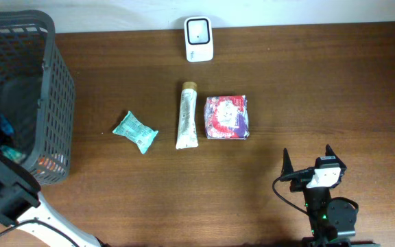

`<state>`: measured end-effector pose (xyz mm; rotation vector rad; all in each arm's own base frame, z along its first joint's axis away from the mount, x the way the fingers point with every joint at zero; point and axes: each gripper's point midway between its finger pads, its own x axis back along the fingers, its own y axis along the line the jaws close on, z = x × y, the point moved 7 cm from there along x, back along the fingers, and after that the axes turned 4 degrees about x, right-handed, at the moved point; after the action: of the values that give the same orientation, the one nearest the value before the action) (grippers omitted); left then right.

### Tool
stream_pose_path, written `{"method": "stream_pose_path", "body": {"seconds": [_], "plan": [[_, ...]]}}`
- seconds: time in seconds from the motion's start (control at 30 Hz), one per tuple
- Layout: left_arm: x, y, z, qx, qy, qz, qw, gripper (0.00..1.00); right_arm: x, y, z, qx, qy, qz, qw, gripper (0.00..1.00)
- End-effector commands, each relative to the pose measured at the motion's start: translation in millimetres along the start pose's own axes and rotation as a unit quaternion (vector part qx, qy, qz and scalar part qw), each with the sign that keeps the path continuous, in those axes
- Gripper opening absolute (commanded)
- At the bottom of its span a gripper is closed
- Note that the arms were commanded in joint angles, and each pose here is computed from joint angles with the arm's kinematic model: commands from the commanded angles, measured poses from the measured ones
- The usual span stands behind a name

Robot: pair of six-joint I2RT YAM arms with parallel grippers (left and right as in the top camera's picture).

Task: Scan the item barcode
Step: 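Reach the left gripper into the basket and grasp the small teal box, then place the small teal box on the table beside the tube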

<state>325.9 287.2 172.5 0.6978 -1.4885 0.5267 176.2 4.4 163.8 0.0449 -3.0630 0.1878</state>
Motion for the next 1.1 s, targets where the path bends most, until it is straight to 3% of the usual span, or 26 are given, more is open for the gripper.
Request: {"method": "stream_pose_path", "body": {"seconds": [0.0, 0.1, 0.2, 0.37, 0.47, 0.53, 0.6, 0.67, 0.83, 1.07], "plan": [[88, -11, -26, 0.018, -0.119, 0.116, 0.986, 0.00, 0, 0, 3, -0.004, 0.003, 0.002, 1.000, 0.99], [163, -26, -27, -0.010, -0.210, 0.234, 0.949, 0.00, 0, 0, 3, -0.004, 0.003, 0.002, 1.000, 0.99], [245, -44, -9, -0.039, -0.287, 0.383, 0.877, 0.00, 0, 0, 3, -0.004, 0.003, 0.002, 1.000, 0.99], [319, -66, 38, -0.092, -0.294, 0.540, 0.783, 0.00, 0, 0, 3, -0.004, 0.003, 0.002, 1.000, 0.99], [332, -92, 62, -0.137, -0.269, 0.574, 0.761, 0.00, 0, 0, 3, -0.004, 0.003, 0.002, 1.000, 0.99], [327, -115, 79, -0.146, -0.219, 0.582, 0.770, 0.00, 0, 0, 3, -0.004, 0.003, 0.002, 1.000, 0.99], [316, -137, 94, -0.144, -0.177, 0.561, 0.796, 0.00, 0, 0, 3, -0.004, 0.003, 0.002, 1.000, 0.99], [315, -166, 108, -0.174, -0.173, 0.544, 0.802, 0.00, 0, 0, 3, -0.004, 0.003, 0.002, 1.000, 0.99], [298, -229, 139, -0.209, -0.225, 0.397, 0.865, 0.00, 0, 0, 3, -0.004, 0.003, 0.002, 1.000, 0.99], [252, -305, 185, -0.284, -0.169, 0.306, 0.893, 0.00, 0, 0, 3, -0.004, 0.003, 0.002, 1.000, 0.99]]}}
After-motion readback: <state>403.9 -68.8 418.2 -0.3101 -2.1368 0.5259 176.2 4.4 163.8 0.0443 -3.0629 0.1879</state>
